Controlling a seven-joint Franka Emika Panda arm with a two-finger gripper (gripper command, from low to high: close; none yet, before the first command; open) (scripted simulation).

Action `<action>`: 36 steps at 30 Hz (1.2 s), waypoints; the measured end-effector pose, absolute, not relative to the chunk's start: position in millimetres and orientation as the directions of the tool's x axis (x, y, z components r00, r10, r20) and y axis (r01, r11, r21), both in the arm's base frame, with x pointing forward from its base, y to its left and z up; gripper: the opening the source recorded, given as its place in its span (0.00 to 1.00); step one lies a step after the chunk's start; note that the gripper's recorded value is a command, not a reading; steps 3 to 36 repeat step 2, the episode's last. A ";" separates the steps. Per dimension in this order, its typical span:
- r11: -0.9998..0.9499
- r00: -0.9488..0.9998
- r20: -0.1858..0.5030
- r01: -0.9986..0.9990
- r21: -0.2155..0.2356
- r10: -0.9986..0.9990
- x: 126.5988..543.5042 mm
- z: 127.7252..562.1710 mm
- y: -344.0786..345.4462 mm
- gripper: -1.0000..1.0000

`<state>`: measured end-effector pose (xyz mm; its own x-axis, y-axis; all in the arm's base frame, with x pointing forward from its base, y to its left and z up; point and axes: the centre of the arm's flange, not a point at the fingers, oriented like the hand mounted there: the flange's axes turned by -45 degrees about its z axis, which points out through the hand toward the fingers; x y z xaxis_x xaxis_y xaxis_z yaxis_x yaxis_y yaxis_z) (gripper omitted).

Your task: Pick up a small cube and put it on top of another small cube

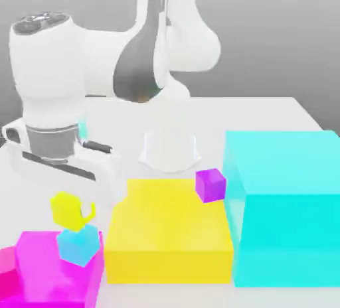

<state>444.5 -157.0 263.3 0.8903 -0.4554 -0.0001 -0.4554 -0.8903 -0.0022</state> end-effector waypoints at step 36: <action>-0.890 0.890 0.000 -0.455 -0.002 -0.455 444.5 263.3 -157.0 1.00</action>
